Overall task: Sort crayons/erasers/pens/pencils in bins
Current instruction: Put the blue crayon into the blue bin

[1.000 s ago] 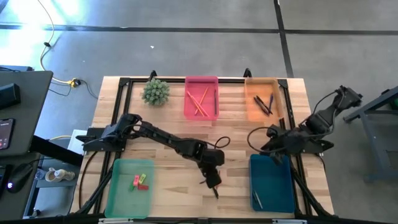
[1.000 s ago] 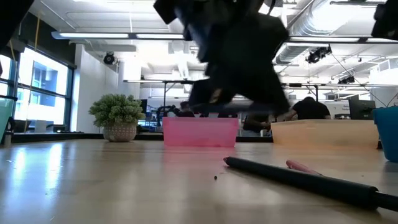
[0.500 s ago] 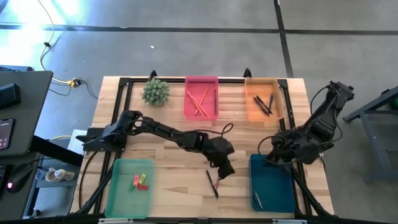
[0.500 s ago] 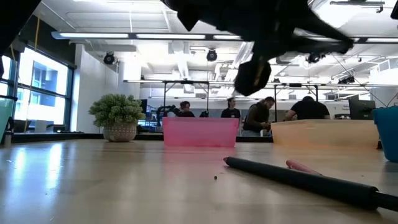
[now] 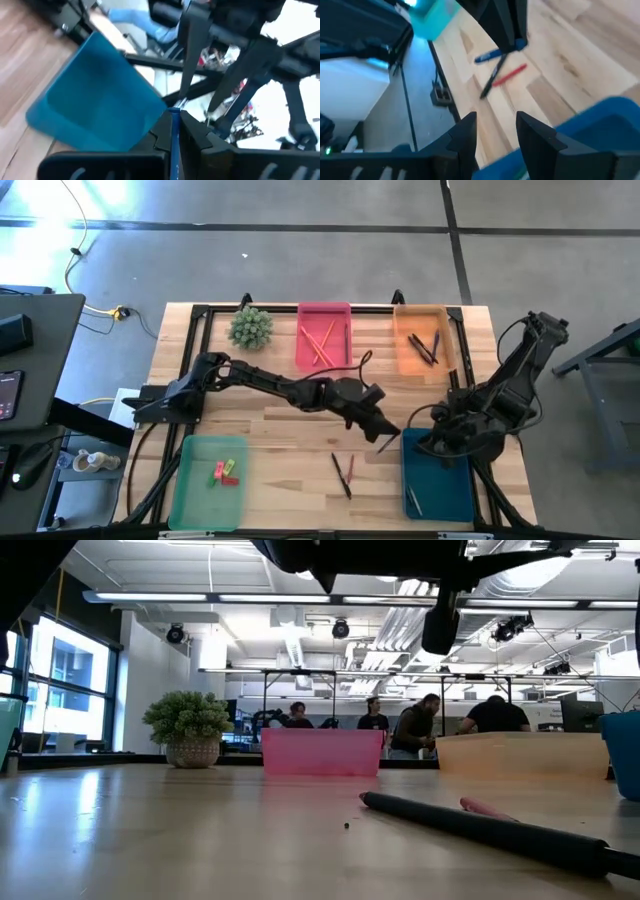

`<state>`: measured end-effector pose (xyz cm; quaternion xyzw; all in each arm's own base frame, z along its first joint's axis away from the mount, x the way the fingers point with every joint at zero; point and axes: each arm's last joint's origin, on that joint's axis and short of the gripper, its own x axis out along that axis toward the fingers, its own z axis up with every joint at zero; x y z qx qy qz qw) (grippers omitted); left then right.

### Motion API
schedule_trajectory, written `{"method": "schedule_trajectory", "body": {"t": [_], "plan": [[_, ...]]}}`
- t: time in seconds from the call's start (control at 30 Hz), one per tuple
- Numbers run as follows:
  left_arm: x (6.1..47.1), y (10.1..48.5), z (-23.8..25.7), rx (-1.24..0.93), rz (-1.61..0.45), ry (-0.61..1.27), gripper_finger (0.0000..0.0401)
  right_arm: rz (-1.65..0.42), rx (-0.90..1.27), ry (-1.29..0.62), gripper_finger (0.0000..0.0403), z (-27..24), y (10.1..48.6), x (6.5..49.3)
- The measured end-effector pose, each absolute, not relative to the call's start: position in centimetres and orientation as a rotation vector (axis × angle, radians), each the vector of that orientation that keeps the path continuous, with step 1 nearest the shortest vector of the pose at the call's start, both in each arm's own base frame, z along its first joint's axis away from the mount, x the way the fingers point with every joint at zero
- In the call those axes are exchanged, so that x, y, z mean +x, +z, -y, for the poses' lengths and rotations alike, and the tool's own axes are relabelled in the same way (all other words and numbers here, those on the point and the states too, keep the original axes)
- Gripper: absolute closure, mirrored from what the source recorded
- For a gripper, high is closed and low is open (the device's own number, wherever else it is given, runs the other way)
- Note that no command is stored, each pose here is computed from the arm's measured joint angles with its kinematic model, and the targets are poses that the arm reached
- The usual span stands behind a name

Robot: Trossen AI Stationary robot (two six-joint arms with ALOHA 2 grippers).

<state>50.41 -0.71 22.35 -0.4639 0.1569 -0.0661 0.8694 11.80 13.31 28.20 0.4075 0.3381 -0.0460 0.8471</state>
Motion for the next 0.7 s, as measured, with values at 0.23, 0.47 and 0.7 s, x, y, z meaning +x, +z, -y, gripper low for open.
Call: {"method": "schedule_trajectory", "body": {"t": [0.23, 0.47, 0.7], "plan": [[50.6, 23.3, 0.1, -0.979, -0.211, -0.120, 0.0401, -0.581, 0.829, -0.184, 0.0273, -14.0, 27.8, 12.8], [50.7, 23.8, -0.1, -0.970, -0.128, -0.086, 0.0401, -0.487, 0.811, -0.242, 0.0273, -14.1, 27.7, 13.3], [50.7, 24.2, -0.1, -0.967, -0.077, -0.076, 0.0401, -0.412, 0.813, -0.305, 0.0273, -13.7, 27.7, 14.0]]}}
